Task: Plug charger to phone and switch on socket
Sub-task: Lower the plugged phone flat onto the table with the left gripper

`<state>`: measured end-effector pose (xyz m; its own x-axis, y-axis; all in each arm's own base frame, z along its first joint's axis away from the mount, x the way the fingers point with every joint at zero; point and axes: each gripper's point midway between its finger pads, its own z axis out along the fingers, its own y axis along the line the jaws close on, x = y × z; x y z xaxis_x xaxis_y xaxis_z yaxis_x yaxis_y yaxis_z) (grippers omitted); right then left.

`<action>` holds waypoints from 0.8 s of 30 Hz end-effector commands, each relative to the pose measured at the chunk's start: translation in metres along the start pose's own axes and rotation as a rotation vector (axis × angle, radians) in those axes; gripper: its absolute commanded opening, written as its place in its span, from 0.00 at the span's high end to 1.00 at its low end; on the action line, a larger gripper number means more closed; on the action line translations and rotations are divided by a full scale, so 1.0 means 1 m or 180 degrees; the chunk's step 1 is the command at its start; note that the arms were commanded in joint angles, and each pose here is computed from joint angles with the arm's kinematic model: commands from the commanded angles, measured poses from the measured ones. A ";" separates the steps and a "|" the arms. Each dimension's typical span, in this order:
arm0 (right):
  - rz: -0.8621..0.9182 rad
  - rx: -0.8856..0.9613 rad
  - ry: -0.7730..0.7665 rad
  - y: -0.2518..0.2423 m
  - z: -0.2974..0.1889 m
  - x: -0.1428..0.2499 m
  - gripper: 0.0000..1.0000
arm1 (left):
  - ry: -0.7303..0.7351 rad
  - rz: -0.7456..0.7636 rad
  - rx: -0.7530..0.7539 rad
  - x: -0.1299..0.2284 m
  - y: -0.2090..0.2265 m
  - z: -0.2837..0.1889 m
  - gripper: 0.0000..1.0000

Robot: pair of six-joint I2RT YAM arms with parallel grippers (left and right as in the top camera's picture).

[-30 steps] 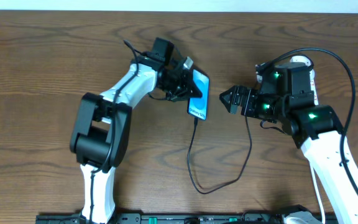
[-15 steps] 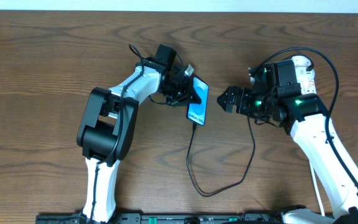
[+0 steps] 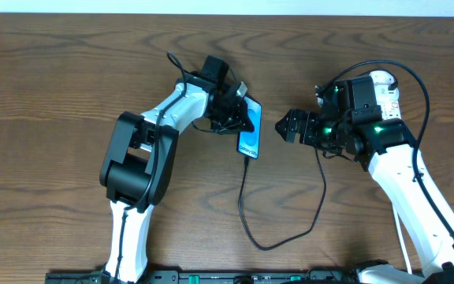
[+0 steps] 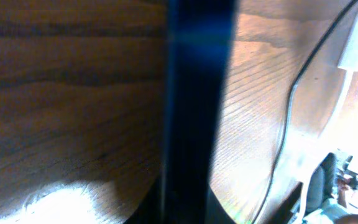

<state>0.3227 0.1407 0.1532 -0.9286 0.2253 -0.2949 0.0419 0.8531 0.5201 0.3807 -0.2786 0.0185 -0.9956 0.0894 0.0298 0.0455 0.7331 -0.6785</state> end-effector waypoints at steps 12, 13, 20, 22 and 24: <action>-0.0039 0.0031 0.0006 -0.002 -0.002 0.000 0.01 | -0.0003 -0.0023 -0.0688 0.010 0.031 0.015 0.51; -0.0038 0.0031 0.0007 -0.002 -0.002 0.000 0.01 | -0.0007 -0.0035 -0.0744 0.011 0.034 0.014 0.48; -0.0029 0.0041 0.0025 -0.003 -0.002 0.001 0.01 | 0.0011 -0.0118 -0.1118 0.017 0.055 0.008 0.41; -0.0029 0.0042 0.0024 -0.003 -0.002 0.001 0.01 | 0.0028 -0.0135 -0.1162 0.019 0.057 0.007 0.31; -0.0029 0.0043 0.0026 -0.003 -0.002 0.001 0.01 | 0.0041 -0.0148 -0.1193 0.020 0.059 0.006 0.18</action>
<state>0.3189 0.1398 0.1509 -0.9340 0.2241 -0.2783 0.0518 0.8555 0.5152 0.3706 -0.2697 0.0151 -0.9957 0.0908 0.0161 0.0692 0.8517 -0.5194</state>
